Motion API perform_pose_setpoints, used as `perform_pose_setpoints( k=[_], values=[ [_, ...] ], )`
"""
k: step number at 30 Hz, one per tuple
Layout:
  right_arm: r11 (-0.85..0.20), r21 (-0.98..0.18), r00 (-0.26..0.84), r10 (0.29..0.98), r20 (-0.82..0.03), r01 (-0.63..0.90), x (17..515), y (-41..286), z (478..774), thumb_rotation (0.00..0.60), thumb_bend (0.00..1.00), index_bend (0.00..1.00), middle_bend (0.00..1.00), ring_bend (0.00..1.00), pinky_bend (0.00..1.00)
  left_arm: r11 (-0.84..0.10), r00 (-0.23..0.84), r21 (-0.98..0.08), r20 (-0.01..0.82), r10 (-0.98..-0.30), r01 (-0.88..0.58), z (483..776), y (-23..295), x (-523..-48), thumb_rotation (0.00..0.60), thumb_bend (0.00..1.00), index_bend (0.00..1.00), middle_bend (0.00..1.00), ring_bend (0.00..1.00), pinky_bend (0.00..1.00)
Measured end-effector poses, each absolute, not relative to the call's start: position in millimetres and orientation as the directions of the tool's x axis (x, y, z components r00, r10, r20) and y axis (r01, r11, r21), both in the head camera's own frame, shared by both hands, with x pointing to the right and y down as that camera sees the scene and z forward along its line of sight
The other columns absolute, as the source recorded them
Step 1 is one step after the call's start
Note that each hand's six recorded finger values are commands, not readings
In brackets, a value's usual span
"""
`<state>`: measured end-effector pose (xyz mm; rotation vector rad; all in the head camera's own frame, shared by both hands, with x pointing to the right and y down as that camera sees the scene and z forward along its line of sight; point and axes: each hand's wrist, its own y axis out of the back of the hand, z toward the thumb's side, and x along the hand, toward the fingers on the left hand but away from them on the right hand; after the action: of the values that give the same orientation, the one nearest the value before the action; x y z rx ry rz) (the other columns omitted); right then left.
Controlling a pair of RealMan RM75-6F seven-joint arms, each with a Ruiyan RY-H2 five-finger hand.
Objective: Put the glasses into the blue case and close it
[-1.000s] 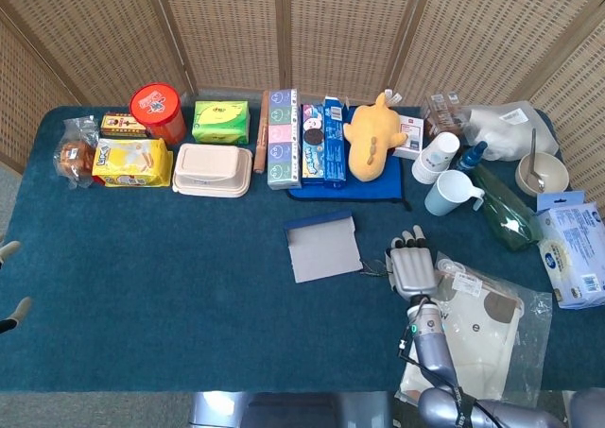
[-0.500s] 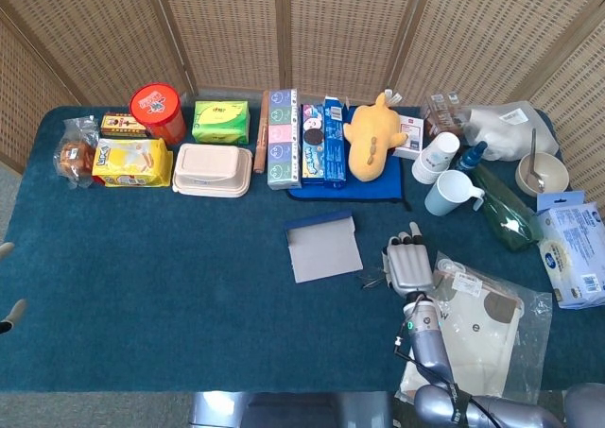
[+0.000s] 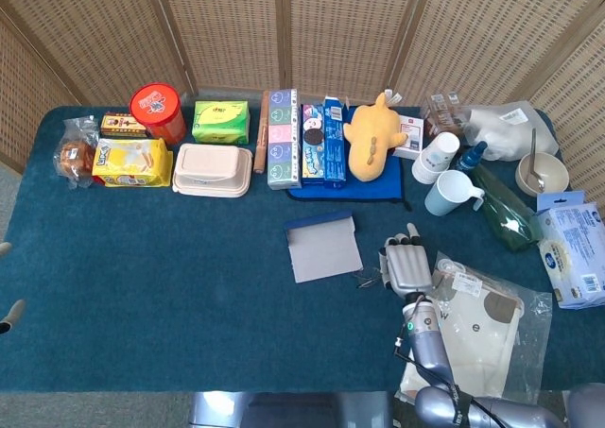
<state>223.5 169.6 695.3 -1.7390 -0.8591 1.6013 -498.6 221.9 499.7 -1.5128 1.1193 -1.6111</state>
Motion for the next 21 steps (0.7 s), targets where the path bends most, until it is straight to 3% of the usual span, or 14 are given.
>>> perform_pose_setpoints(
  k=[14,21],
  values=[
    [-0.575,-0.803,0.116,0.818,-0.564,0.155,207,163,661,0.6,0.38,0.7,0.4,0.25,0.08,-0.407,-0.101,-0.91,0.414,-0.905,-0.086,495,216,-493,0.6,0.28,0.11,0.06,0.0,0.0],
    [-0.551,-0.819,0.178,0.832,-0.525,0.159,175,156,635,0.6,0.38,0.69,0.4,0.25,0.08,-0.402,-0.094,-0.911,0.41,-0.907,-0.093,495,216,-493,0.6,0.28,0.11,0.06,0.0,0.0]
  ],
)
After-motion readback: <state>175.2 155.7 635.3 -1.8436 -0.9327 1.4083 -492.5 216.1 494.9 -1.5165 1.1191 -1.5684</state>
